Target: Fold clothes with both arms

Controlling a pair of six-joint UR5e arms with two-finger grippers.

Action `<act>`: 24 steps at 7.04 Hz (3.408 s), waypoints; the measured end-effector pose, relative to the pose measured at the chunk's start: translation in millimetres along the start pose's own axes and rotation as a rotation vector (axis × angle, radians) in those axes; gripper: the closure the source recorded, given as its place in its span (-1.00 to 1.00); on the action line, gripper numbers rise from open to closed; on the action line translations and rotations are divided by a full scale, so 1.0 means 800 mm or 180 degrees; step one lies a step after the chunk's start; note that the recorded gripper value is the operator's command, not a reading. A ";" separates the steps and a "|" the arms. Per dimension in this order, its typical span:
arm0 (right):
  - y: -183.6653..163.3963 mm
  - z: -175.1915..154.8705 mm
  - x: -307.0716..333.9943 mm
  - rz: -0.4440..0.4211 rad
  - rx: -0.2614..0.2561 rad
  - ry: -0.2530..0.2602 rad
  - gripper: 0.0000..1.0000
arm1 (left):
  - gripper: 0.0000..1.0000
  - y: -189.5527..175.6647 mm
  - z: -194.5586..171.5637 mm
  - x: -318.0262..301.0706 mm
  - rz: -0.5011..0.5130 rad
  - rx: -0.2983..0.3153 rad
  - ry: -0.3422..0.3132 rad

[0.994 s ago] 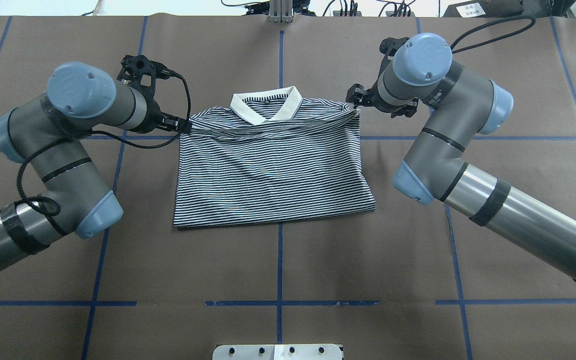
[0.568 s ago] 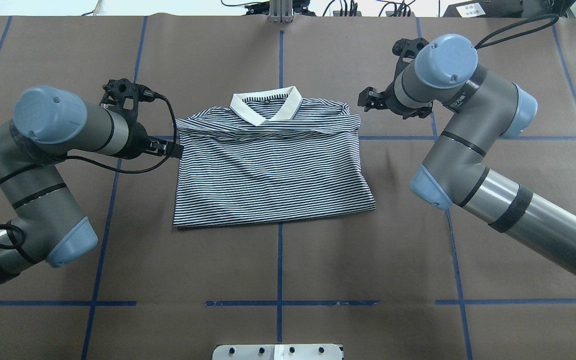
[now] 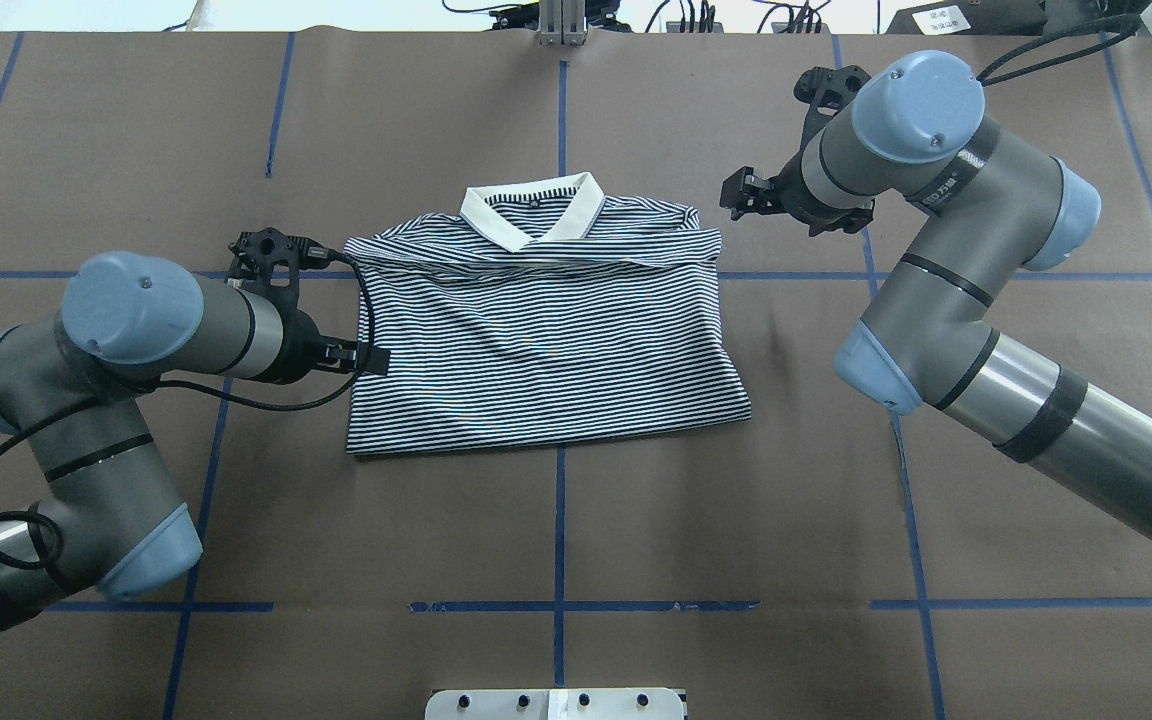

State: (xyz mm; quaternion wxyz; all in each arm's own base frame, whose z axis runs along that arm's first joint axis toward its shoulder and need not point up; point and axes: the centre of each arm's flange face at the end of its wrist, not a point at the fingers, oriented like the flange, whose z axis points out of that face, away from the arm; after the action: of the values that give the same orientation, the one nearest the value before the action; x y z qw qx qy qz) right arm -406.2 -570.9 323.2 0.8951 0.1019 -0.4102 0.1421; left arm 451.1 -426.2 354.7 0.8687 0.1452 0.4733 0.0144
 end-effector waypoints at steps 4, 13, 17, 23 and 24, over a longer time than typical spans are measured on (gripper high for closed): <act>0.001 -0.004 0.004 0.0004 0.0001 -0.0011 -1.00 | -0.19 0.052 0.015 0.004 -0.0371 0.0010 0.0111; 0.004 -0.002 0.016 0.0012 0.0000 0.0014 -1.00 | 0.07 0.098 0.014 0.009 -0.0499 -0.0077 0.0110; 0.005 0.000 0.019 0.0014 -0.0006 0.0029 -1.00 | 0.51 0.101 0.020 0.009 -0.0495 -0.0066 0.0082; 0.006 0.002 0.020 0.0011 -0.0011 0.0033 -1.00 | 1.00 0.102 0.013 0.003 -0.0468 -0.0056 0.0075; 0.006 0.002 0.020 0.0011 -0.0010 0.0035 -1.00 | 1.00 0.099 0.012 -0.011 -0.0364 -0.0042 0.0026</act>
State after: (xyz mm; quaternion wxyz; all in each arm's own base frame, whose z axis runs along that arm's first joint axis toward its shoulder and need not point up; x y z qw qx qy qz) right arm -399.0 -564.4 336.5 0.8972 0.0990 -0.4057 0.1436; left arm 463.1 -354.1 388.1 0.8671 0.1121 0.4843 -0.0317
